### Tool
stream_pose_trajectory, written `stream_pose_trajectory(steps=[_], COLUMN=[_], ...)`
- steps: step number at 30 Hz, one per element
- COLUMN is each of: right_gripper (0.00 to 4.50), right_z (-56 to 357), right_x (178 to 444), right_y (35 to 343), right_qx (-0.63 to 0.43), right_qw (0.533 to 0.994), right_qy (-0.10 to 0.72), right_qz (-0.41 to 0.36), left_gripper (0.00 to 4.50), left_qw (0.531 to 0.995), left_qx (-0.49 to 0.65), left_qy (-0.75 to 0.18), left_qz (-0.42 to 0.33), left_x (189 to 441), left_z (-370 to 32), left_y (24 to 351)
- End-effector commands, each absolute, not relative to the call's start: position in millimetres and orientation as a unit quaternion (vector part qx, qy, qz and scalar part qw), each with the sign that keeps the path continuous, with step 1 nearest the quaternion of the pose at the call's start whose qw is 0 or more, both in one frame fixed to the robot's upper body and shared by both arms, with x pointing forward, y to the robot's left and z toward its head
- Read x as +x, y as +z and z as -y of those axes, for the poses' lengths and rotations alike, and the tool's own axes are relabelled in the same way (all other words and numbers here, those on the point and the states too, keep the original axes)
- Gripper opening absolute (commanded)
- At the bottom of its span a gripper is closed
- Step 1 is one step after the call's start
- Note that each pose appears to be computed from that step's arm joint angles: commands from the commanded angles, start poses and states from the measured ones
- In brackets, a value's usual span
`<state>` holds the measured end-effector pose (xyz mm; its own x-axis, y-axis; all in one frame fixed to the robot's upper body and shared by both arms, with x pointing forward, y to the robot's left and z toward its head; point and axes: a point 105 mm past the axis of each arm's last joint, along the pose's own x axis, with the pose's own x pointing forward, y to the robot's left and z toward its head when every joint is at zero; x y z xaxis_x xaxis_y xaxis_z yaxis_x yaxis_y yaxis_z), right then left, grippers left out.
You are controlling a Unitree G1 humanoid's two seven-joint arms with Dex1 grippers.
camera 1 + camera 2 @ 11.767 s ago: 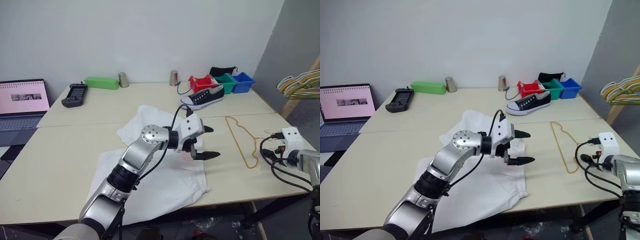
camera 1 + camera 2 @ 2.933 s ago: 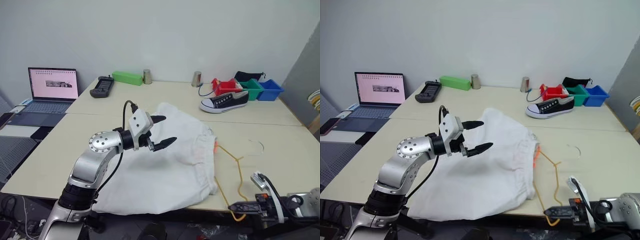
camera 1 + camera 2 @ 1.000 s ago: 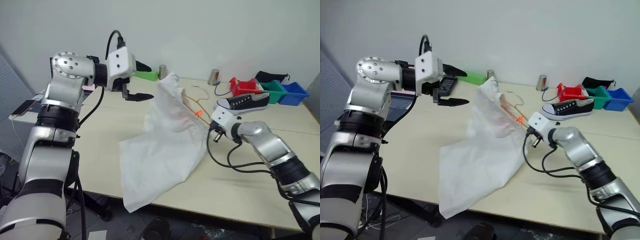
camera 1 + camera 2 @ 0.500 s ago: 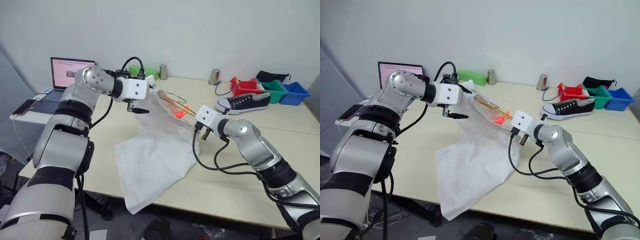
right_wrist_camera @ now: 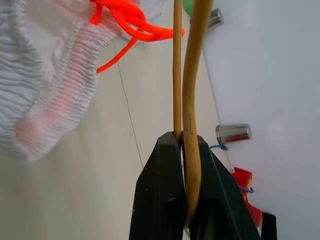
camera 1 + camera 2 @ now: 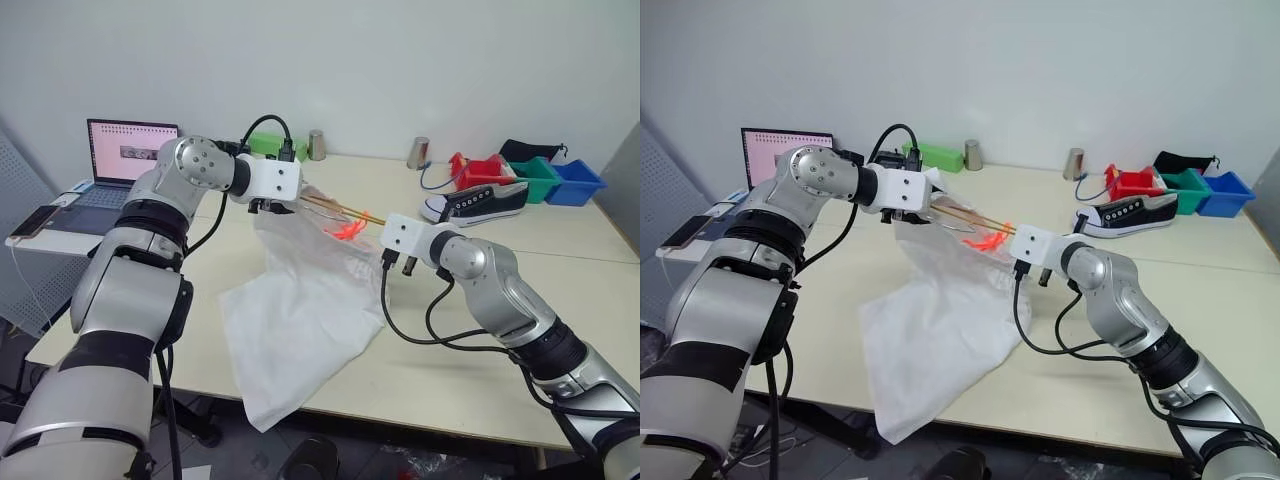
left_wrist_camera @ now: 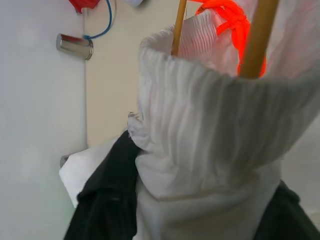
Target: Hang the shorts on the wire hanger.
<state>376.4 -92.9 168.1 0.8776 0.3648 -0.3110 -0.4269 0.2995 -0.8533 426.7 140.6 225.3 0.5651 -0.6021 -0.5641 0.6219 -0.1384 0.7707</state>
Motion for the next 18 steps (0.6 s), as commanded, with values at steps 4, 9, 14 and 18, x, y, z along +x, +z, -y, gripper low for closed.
stream_pose_trajectory(steps=[4, 9, 14, 18], right_gripper=[0.0, 0.0, 0.4, 1.26], right_z=[72, 72, 75, 79], right_x=[369, 365, 358, 350], right_y=[204, 198, 189, 185], right_qx=[-0.536, -0.515, -0.475, -0.446], right_qw=[0.804, 0.813, 0.827, 0.832], right_qy=[0.252, 0.27, 0.3, 0.327], right_qz=[0.047, 0.026, -0.009, -0.034], left_gripper=[0.66, 0.03, 0.0, 0.0], left_qw=[0.656, 0.655, 0.665, 0.666], left_qx=[0.601, 0.605, 0.595, 0.592], left_qy=[-0.457, -0.452, -0.45, -0.451], left_qz=[0.02, 0.025, 0.039, 0.036], left_x=[428, 429, 430, 429], left_z=[-130, -132, -126, -128], left_y=[239, 239, 237, 230])
